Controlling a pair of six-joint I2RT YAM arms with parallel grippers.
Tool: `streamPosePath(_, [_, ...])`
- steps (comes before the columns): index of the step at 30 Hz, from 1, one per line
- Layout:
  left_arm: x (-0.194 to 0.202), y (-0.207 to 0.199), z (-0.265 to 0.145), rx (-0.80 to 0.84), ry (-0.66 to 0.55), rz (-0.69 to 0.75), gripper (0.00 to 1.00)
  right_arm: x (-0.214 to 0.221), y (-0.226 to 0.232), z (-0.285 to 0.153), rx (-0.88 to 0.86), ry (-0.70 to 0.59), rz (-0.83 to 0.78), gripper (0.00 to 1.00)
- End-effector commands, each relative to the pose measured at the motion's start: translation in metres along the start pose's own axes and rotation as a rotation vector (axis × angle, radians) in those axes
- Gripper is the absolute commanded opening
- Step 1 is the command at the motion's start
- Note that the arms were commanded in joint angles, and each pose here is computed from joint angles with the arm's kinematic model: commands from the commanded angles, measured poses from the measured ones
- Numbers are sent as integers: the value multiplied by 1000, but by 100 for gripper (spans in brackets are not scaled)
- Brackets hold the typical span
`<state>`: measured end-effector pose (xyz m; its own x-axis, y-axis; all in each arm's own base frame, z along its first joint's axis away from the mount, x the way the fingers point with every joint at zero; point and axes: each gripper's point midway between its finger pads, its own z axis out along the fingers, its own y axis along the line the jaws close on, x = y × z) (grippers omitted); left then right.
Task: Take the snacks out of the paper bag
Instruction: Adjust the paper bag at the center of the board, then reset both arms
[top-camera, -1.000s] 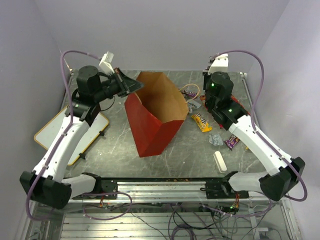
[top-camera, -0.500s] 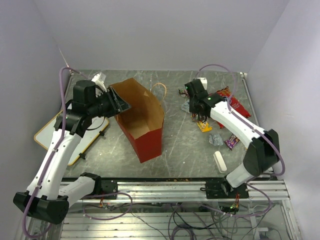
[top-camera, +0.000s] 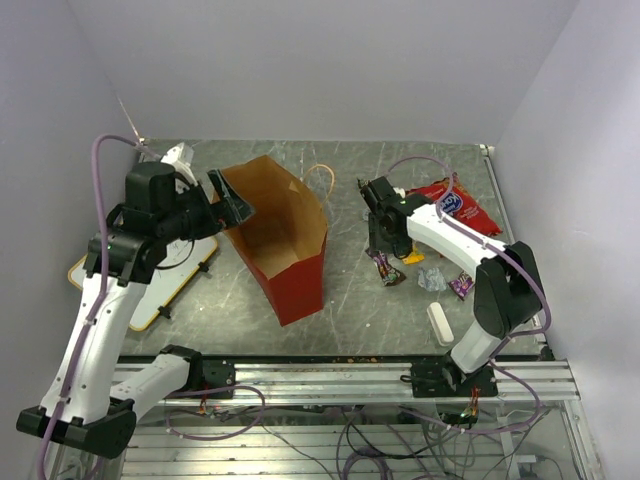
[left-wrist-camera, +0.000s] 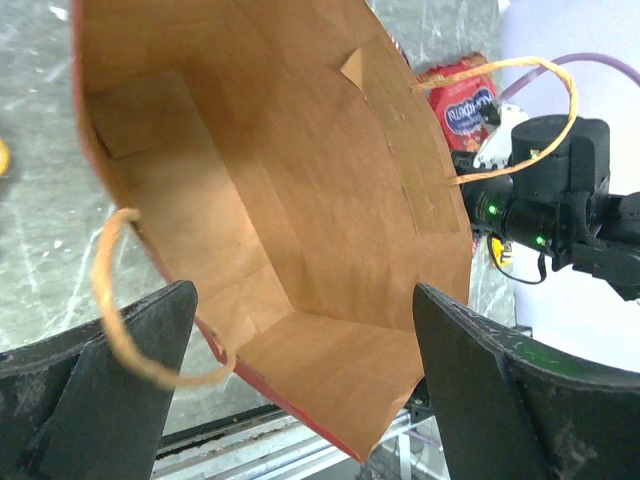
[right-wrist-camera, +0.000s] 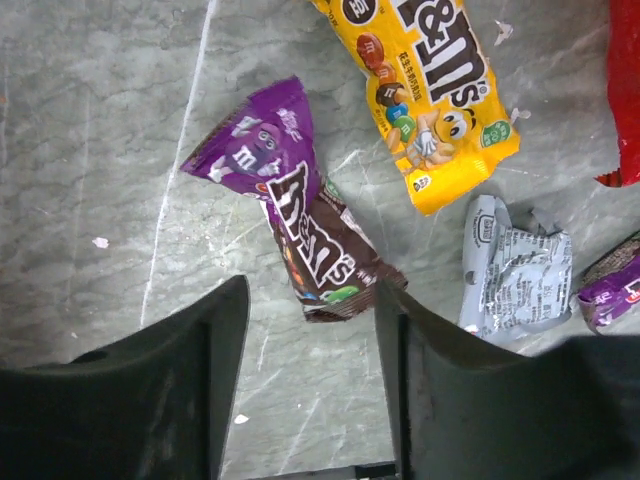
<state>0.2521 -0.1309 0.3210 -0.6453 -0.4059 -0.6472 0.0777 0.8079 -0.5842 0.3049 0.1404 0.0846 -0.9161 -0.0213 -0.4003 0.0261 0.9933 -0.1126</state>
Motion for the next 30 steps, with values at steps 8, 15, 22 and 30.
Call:
streamPosePath(8, [-19,37,-48,-336,-8,1,100,-16,-3,-41,-57,-55,-51,100])
streamPosePath(15, [-33,44,-88,-429,-72,70,100,0,-24,-79,-74,-68,-49,100])
streamPosePath(22, [-56,21,-123,-387,-121,159,100,-20,-36,-163,-194,-234,-33,100])
streamPosePath(30, [-104,-75,-161,66,-420,114,99,-59,-76,-318,-358,-680,67,100])
